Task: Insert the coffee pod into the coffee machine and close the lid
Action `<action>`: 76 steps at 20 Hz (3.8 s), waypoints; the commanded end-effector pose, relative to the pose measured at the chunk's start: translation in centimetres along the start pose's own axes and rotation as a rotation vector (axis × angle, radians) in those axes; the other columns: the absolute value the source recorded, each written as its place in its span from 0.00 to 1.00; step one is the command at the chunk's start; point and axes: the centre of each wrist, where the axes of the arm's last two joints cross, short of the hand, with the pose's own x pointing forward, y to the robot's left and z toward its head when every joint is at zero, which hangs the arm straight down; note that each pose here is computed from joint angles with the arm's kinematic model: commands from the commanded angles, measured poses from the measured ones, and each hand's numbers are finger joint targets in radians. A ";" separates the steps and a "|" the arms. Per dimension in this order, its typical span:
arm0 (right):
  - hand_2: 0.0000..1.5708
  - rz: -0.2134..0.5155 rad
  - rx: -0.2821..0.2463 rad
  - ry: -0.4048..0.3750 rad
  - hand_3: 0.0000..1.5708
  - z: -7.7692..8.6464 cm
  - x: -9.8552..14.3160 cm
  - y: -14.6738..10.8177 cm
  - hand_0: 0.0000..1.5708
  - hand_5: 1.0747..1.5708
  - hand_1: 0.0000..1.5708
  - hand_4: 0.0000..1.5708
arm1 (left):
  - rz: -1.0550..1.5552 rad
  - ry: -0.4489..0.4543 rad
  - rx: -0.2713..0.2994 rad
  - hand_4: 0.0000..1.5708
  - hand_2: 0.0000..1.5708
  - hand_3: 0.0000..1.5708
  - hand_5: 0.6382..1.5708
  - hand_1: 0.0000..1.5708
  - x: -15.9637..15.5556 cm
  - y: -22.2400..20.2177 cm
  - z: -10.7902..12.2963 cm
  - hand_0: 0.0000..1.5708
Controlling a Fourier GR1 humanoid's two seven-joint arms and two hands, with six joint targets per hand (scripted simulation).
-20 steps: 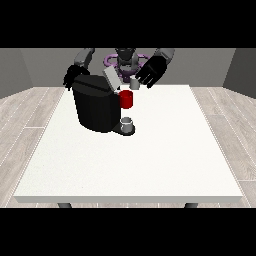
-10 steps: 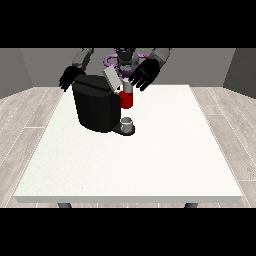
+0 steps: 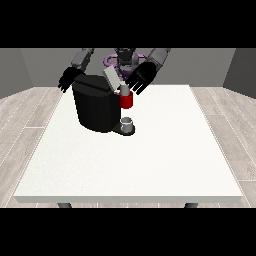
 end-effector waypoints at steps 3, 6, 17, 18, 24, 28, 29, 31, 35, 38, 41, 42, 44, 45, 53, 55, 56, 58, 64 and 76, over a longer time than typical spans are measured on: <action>0.00 -0.007 0.000 -0.025 0.00 0.1 0.7 -0.6 0.00 1.00 0.00 0.33 | 0.002 0.000 0.016 0.33 0.81 0.76 1.00 0.76 -1.4 1.8 0.5 0.76; 0.00 -0.014 -0.003 -0.037 0.00 -0.4 1.5 1.3 0.00 1.00 0.00 0.33 | -0.024 0.005 0.033 0.32 0.79 0.75 1.00 0.74 -0.4 1.7 0.0 0.74; 0.00 -0.006 -0.034 -0.026 0.00 -0.6 0.8 -1.2 0.00 1.00 0.00 0.28 | -0.002 0.018 -0.062 0.30 0.80 0.73 1.00 0.78 -0.1 -0.6 -0.2 0.78; 0.00 0.002 -0.041 0.003 0.00 -0.1 0.1 -0.8 0.00 1.00 0.00 0.26 | 0.000 0.037 -0.060 0.30 0.79 0.73 1.00 0.76 0.3 -1.1 -0.4 0.76; 0.00 0.001 -0.028 -0.028 0.00 0.0 0.5 0.7 0.00 1.00 0.00 0.27 | -0.030 0.016 -0.027 0.29 0.74 0.64 1.00 0.72 0.3 -1.2 -0.4 0.72; 0.00 0.007 0.002 0.005 0.00 0.5 0.7 -0.7 0.00 1.00 0.00 0.24 | -0.053 0.025 -0.020 0.25 0.71 0.60 1.00 0.67 -1.7 0.8 0.4 0.67; 0.00 0.001 -0.045 -0.014 0.00 -0.5 0.6 -1.6 0.00 1.00 0.00 0.21 | -0.064 0.014 -0.032 0.24 0.71 0.60 1.00 0.68 -0.3 -1.0 0.0 0.68; 0.00 -0.002 -0.023 -0.018 0.00 0.3 -0.2 -0.5 0.00 1.00 0.00 0.26 | -0.073 0.002 -0.032 0.23 0.72 0.61 1.00 0.67 -0.1 0.9 -0.1 0.67; 0.00 -0.007 -0.041 -0.041 0.00 -0.3 0.9 0.9 0.00 1.00 0.00 0.28 | -0.062 -0.022 -0.021 0.24 0.71 0.59 1.00 0.68 -0.3 1.1 -0.1 0.68; 0.00 -0.018 -0.041 0.004 0.00 0.3 0.1 0.9 0.00 1.00 0.00 0.29 | -0.110 -0.029 -0.125 0.15 0.52 0.41 1.00 0.36 -0.5 -2.4 0.1 0.36; 0.00 0.008 -0.051 -0.015 0.00 0.0 -0.8 -1.0 0.00 1.00 0.00 0.30 | -0.158 -0.021 -0.126 0.00 0.00 0.00 1.00 0.00 0.3 -2.3 -0.1 0.00; 0.00 -0.003 -0.060 -0.046 0.00 -0.7 0.0 -1.0 0.00 1.00 0.00 0.30 | -0.153 -0.033 -0.132 0.00 0.00 0.00 1.00 0.00 0.4 -0.9 -0.2 0.00; 0.00 -0.007 -0.035 -0.016 0.00 -0.2 -0.2 -1.0 0.00 1.00 0.00 0.26 | -0.162 -0.011 -0.139 0.00 0.00 0.00 1.00 0.00 0.2 -1.1 -0.2 0.00; 0.00 -0.024 -0.104 0.041 0.00 0.0 -1.2 -2.3 0.00 1.00 0.00 0.26 | -0.150 -0.047 -0.179 0.00 0.00 0.00 1.00 0.00 -0.7 -1.1 0.3 0.00; 0.00 0.008 -0.093 0.060 0.00 0.7 -1.7 -2.0 0.00 1.00 0.00 0.22 | -0.133 -0.012 -0.147 0.00 0.00 0.00 1.00 0.00 -0.5 -0.2 0.2 0.00; 0.00 0.007 -0.102 0.085 0.00 1.4 -2.4 -2.2 0.00 1.00 0.00 0.24 | -0.121 0.008 -0.164 0.00 0.00 0.00 1.00 0.00 -1.1 -2.3 0.6 0.00; 0.00 0.009 -0.106 0.066 0.00 0.9 -2.2 -4.2 0.00 1.00 0.00 0.24 | -0.136 -0.003 -0.143 0.00 0.00 0.00 1.00 0.00 -0.8 -1.8 0.5 0.00; 0.00 0.024 -0.130 0.085 0.00 1.5 -3.8 -3.1 0.00 1.00 0.00 0.26 | -0.130 -0.037 -0.189 0.00 0.00 0.00 1.00 0.00 1.1 -2.8 0.0 0.00; 0.00 -0.012 -0.173 0.189 0.00 4.6 -6.5 -5.1 0.00 1.00 0.00 0.24 | 0.175 0.033 -0.186 0.00 0.00 0.00 1.00 0.00 -1.4 -8.1 1.7 0.00; 0.00 0.045 -0.235 0.302 0.00 7.9 -7.2 -5.7 0.00 1.00 0.00 0.31 | 0.745 0.164 -0.170 0.00 0.00 0.00 1.00 0.00 -8.7 -18.3 10.0 0.00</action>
